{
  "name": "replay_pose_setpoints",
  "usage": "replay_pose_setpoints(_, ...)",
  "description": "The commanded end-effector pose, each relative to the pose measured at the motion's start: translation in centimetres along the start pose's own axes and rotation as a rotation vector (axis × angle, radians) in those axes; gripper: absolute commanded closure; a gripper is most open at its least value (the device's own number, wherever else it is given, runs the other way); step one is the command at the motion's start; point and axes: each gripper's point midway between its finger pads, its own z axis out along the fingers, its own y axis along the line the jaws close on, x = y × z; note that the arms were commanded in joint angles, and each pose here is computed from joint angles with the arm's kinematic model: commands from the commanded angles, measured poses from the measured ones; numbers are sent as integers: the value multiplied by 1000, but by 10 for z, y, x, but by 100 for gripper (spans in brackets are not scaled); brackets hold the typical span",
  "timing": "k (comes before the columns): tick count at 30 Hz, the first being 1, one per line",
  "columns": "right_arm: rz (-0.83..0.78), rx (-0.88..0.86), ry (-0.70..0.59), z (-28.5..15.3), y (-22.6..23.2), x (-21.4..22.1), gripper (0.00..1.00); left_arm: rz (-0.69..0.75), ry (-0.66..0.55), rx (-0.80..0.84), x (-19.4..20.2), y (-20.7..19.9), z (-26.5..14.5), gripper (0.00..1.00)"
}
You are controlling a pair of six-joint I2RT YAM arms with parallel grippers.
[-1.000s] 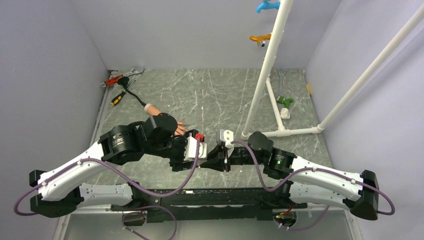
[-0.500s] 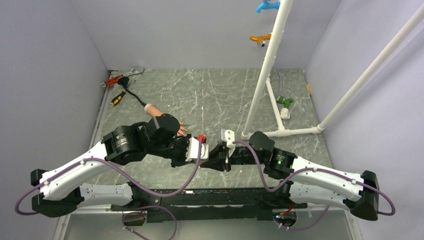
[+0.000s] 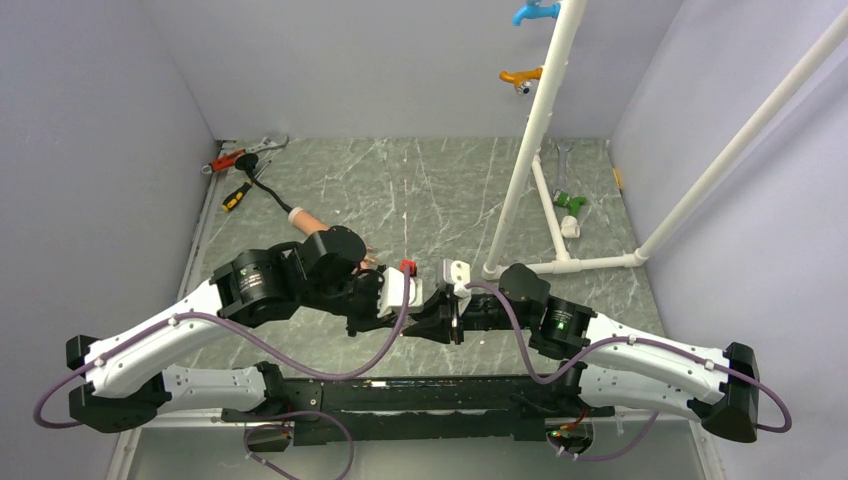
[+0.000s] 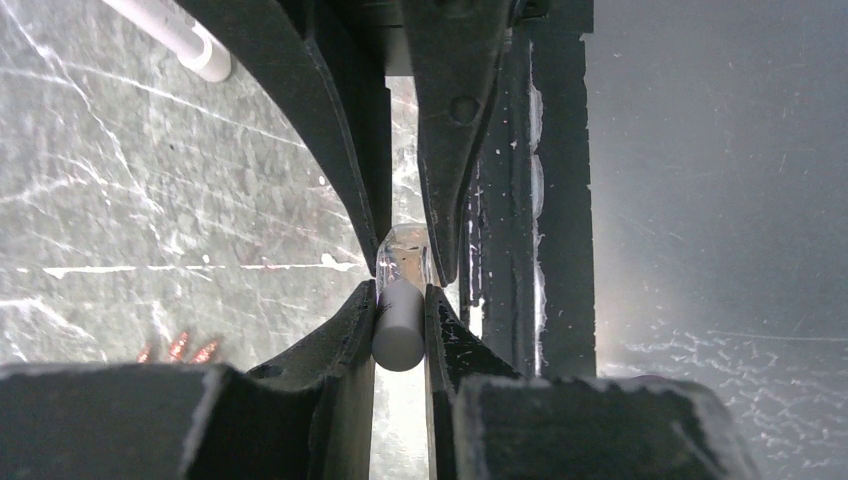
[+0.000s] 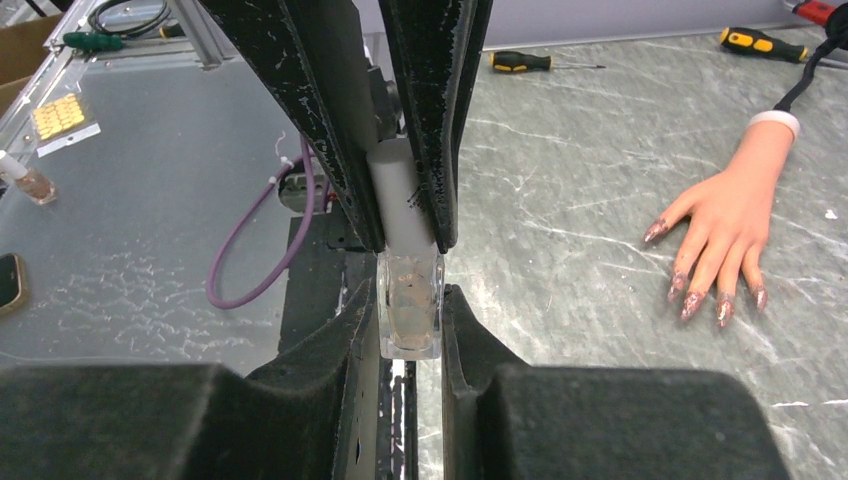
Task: Paint the nails
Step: Unscrew the nail polish bottle.
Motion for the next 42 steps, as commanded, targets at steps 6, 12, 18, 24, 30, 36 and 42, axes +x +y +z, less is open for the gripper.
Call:
replay_pose_setpoints(6, -51, 68, -100, -4, -10, -29, 100, -238, 21, -109, -17, 18, 4, 100)
replay_pose_setpoints(12, -48, 90, -88, -4, -14, -26, 100, -326, 38, -154, -19, 22, 0, 100)
replay_pose_setpoints(18, -50, 87, -93, -5, -13, -26, 100, -386, 34, -189, -24, 27, -3, 100)
replay_pose_setpoints(24, -49, 86, -90, -4, -13, -25, 100, -418, 45, -229, -26, 33, -7, 100)
replay_pose_setpoints(30, -50, 93, -89, -4, -14, -24, 100, -437, 44, -245, -29, 34, -11, 100)
replay_pose_setpoints(36, -48, 91, -83, -4, -14, -23, 100, -445, 46, -238, -34, 33, -14, 100)
replay_pose_setpoints(42, -50, 102, -92, -6, -16, -23, 100, -441, 41, -253, -36, 35, -20, 100)
